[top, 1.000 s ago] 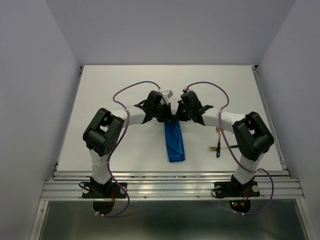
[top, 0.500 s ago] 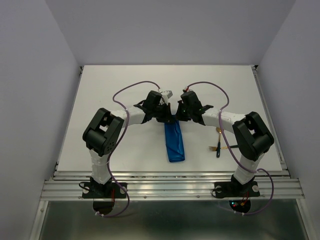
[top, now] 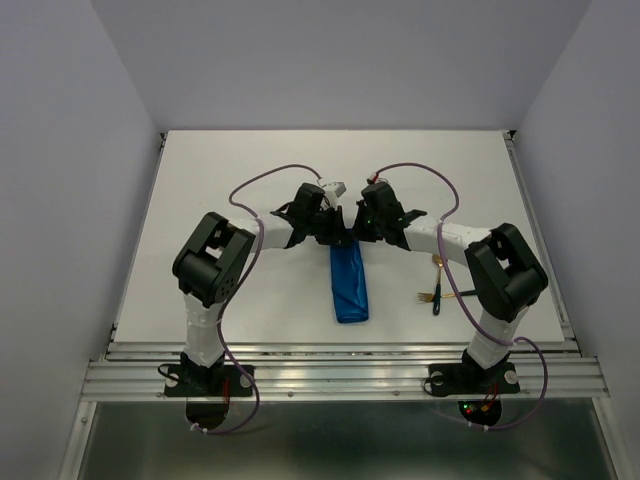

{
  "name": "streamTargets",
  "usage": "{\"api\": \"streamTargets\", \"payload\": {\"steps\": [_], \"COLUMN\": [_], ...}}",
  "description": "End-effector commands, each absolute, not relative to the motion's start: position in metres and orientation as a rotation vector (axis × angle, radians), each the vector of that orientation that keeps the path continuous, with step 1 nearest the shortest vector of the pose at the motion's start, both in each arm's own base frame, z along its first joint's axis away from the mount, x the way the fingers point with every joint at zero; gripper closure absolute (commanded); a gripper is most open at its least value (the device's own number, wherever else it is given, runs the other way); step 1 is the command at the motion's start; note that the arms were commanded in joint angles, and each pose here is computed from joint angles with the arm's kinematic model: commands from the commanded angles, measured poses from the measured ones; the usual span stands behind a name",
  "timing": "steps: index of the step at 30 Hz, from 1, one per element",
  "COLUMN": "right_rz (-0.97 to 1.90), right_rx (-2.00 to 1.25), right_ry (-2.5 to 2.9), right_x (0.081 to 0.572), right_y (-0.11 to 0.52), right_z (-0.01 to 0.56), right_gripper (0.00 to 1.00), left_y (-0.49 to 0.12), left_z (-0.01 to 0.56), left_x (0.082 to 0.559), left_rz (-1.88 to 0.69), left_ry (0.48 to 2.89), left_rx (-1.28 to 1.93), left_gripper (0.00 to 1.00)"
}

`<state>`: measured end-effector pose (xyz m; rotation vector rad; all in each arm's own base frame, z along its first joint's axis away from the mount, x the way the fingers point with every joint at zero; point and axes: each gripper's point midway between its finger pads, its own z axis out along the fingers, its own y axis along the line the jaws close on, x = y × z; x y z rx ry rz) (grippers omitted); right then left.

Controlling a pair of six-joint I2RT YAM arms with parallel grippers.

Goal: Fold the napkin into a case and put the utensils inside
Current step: Stuff the top corner of the smaller-rectangle-folded napkin into the folded napkin.

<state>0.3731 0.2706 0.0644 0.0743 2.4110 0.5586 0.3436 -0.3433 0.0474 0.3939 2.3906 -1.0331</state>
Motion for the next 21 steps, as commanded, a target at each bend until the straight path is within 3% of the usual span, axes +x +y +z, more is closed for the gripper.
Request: {"api": "streamTargets", "payload": {"steps": [1, 21], "right_rz": [0.603, 0.6], "right_rx": [0.076, 0.113], "right_ry": [2.374, 2.379], "right_x": [0.381, 0.38], "right_y": [0.283, 0.281], "right_z": [0.08, 0.077], "right_gripper": [0.99, 0.99], "left_y": [-0.35, -0.353], "left_z": [0.05, 0.045], "left_x": [0.347, 0.358], "left_rz": [-1.085, -1.088], "left_ry": [2.345, 2.312], "left_rx": [0.395, 0.3], "left_gripper": [1.0, 1.0]}}
